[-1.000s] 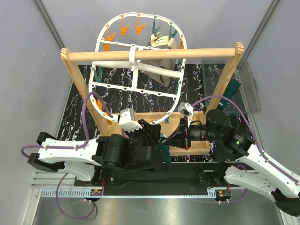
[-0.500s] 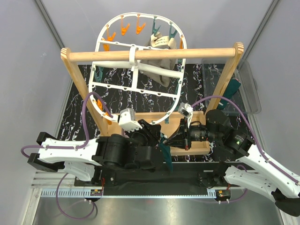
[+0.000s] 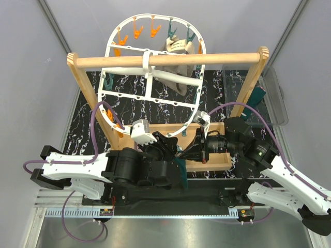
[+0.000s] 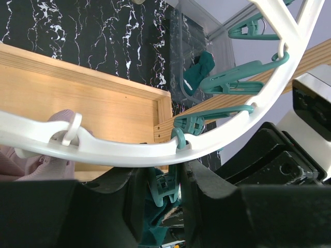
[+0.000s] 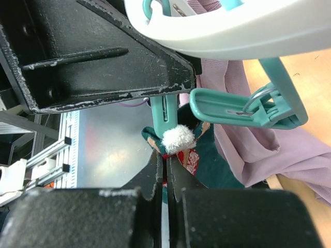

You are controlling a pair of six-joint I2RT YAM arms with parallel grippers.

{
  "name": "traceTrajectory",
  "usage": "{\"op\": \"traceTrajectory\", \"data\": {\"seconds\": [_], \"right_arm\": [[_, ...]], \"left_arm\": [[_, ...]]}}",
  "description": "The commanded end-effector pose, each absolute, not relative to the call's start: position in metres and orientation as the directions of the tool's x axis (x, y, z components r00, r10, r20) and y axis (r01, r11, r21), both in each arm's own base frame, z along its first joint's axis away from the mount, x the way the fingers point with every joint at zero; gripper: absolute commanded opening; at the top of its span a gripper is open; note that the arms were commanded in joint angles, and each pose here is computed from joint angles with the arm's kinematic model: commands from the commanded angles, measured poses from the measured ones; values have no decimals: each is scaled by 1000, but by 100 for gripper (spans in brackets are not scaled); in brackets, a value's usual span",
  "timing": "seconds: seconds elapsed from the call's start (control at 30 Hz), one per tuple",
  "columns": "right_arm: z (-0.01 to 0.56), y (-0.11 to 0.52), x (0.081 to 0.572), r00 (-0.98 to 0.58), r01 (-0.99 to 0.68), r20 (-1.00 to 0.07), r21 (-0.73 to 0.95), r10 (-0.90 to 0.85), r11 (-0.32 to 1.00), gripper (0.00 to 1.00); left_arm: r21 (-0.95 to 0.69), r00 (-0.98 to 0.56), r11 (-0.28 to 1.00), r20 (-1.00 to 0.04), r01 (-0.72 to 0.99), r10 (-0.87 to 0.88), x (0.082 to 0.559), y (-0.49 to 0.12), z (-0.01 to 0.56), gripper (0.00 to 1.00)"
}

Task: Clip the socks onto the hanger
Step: Clamp the sock onto the hanger.

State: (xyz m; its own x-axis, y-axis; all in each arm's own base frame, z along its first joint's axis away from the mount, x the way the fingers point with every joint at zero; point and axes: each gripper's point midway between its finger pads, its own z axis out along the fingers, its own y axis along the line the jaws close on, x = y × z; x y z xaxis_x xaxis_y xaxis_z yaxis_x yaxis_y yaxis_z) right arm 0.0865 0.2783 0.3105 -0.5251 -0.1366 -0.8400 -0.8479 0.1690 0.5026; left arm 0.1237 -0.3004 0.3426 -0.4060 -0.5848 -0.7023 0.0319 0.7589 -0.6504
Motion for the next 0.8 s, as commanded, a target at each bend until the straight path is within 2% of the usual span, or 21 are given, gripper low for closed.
{"op": "traceTrajectory", "data": {"seconds": [0.0, 0.77], "right_arm": [[344, 281, 84, -446, -893, -892, 438, -72, 105, 0], [364, 280, 92, -385, -916, -923, 383, 9, 122, 0]], "left_arm": [[-697, -399, 717, -665, 28, -631, 125, -299, 355, 0], [-700, -407, 714, -660, 27, -632, 124, -298, 354, 0]]}}
